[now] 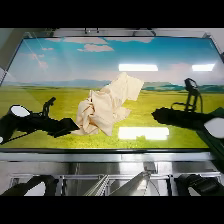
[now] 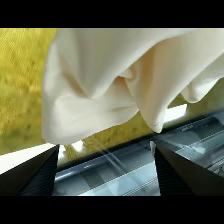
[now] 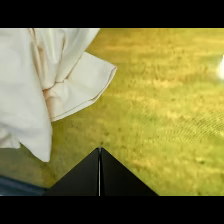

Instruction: Fold the shirts.

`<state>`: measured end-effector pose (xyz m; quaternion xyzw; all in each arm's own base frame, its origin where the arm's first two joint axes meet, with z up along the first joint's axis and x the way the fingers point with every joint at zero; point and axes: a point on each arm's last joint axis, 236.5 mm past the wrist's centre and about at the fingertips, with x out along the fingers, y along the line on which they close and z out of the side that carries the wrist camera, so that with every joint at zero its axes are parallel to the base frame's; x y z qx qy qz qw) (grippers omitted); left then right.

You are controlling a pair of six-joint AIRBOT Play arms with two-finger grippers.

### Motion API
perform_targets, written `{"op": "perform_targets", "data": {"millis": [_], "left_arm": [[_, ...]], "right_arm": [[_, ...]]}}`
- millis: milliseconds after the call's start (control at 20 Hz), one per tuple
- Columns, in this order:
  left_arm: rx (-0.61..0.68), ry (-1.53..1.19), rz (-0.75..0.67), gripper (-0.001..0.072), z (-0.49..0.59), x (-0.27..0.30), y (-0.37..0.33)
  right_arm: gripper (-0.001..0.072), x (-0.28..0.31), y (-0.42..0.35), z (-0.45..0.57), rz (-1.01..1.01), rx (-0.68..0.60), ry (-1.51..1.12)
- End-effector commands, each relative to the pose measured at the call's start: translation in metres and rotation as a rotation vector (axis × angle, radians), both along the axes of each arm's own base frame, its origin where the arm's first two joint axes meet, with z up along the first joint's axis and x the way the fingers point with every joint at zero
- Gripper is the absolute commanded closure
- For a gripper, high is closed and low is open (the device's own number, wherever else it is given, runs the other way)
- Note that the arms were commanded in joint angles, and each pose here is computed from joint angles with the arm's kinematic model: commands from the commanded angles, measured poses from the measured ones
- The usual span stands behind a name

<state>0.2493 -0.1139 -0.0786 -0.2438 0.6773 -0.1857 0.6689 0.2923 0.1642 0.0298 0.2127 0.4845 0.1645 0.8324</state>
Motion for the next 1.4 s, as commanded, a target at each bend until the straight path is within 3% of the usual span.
{"op": "perform_targets", "data": {"millis": [0,50,100,200,300,550,650,850,950,1000,1050,1100,1200,1250,1300,1350], "left_arm": [[0.022,0.046,-0.056,0.0072,-0.026,-0.012,-0.018],[0.033,0.042,-0.081,0.0072,-0.031,-0.013,-0.026],[0.044,0.031,-0.100,0.0071,-0.035,-0.012,-0.031],[0.048,0.024,-0.130,0.0072,-0.036,-0.009,-0.038],[0.047,0.005,-0.139,0.0072,-0.032,0.001,-0.042],[0.052,-0.076,-0.122,0.0072,-0.019,0.032,-0.044],[0.058,-0.105,-0.110,0.0072,-0.016,0.041,-0.043],[0.062,-0.121,-0.097,0.0084,-0.016,0.046,-0.042],[0.036,-0.127,-0.089,0.0402,-0.013,0.048,-0.048],[0.011,-0.141,-0.094,0.0521,-0.009,0.049,-0.053],[-0.018,-0.158,-0.102,0.0650,-0.005,0.051,-0.058],[-0.049,-0.173,-0.106,0.0689,0.000,0.053,-0.064],[-0.123,-0.195,-0.108,0.0689,0.012,0.054,-0.078],[-0.172,-0.205,-0.120,0.0688,0.020,0.053,-0.086],[-0.224,-0.214,-0.140,0.0688,0.029,0.050,-0.095],[-0.279,-0.217,-0.160,0.0688,0.039,0.046,-0.103]], "right_arm": [[0.0669,0.024,0.046,-0.036,0.148,0.093,0.084],[0.0422,0.030,0.068,-0.039,0.193,0.169,0.094],[0.0121,0.033,0.091,-0.042,0.250,0.245,0.103],[0.0153,0.038,0.127,-0.047,0.291,0.400,0.137],[0.0153,0.040,0.146,-0.061,0.318,0.453,0.151],[0.0155,0.024,0.181,-0.093,0.407,0.437,0.224],[0.0296,0.022,0.189,-0.104,0.413,0.429,0.247],[0.0306,0.028,0.194,-0.100,0.405,0.441,0.261],[0.0307,0.026,0.191,-0.105,0.395,0.423,0.289],[0.0309,0.022,0.188,-0.112,0.389,0.401,0.323],[0.0355,0.019,0.188,-0.116,0.387,0.398,0.351],[0.0355,0.018,0.188,-0.116,0.386,0.402,0.356],[0.0360,0.015,0.190,-0.116,0.385,0.403,0.367],[0.0406,0.013,0.191,-0.117,0.386,0.400,0.373],[0.0497,0.011,0.193,-0.118,0.395,0.394,0.375],[0.0497,0.009,0.194,-0.118,0.400,0.393,0.376]]}}
